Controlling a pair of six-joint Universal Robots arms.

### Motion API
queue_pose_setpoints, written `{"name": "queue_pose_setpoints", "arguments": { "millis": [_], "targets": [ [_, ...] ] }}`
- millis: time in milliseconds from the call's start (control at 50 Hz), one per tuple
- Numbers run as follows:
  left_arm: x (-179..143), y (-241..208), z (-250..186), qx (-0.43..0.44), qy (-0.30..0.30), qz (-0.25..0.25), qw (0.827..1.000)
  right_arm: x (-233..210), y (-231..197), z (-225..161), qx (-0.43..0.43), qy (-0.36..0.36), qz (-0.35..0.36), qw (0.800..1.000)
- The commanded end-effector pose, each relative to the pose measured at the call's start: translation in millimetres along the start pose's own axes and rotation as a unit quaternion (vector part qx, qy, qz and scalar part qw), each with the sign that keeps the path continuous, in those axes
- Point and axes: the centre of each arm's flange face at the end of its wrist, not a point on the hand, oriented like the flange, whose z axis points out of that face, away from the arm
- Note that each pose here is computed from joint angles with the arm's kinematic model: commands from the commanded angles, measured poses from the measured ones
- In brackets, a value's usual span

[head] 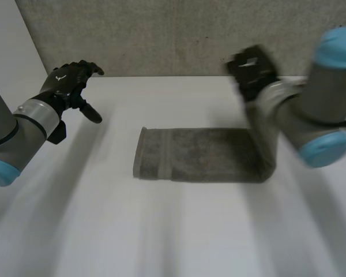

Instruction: Fold the towel.

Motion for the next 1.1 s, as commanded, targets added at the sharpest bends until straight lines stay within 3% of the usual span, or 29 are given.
{"name": "queue_pose_setpoints", "arguments": {
  "millis": [20,60,160,260,420,520,640,860,1100],
  "targets": [
    [7.3,0.3,-0.4,-0.005,0.007,-0.019,1.000,-129.0,-26.0,-2.4,0.045,-0.120,-0.008,0.992],
    [8.7,5.0,-0.3,-0.011,0.008,-0.020,1.000,-174.7,-20.2,-8.6,0.046,-0.162,-0.029,0.985],
    [9.1,9.3,-0.2,-0.017,0.008,-0.019,1.000,-195.5,-19.4,-12.5,0.044,-0.161,-0.065,0.984],
    [9.4,18.5,0.7,-0.029,0.010,-0.021,0.999,-176.2,-17.6,-9.6,0.010,-0.116,-0.063,0.991],
    [12.5,31.5,1.5,-0.045,0.015,-0.024,0.999,-104.3,0.2,-24.4,-0.054,-0.068,-0.002,0.996],
    [22.1,37.1,-0.1,-0.053,0.027,-0.024,0.998,-70.3,48.0,-51.5,-0.123,-0.068,0.095,0.985],
    [25.4,39.5,-1.6,-0.055,0.031,-0.024,0.998,-55.2,98.2,-65.3,-0.149,-0.058,0.171,0.972],
    [36.6,42.2,-5.2,-0.060,0.042,-0.024,0.997,-58.5,130.3,-64.1,-0.157,-0.046,0.191,0.968],
    [36.7,40.5,-7.8,-0.059,0.042,-0.027,0.997,-45.9,117.0,-56.7,-0.134,-0.037,0.177,0.974]
  ]
}}
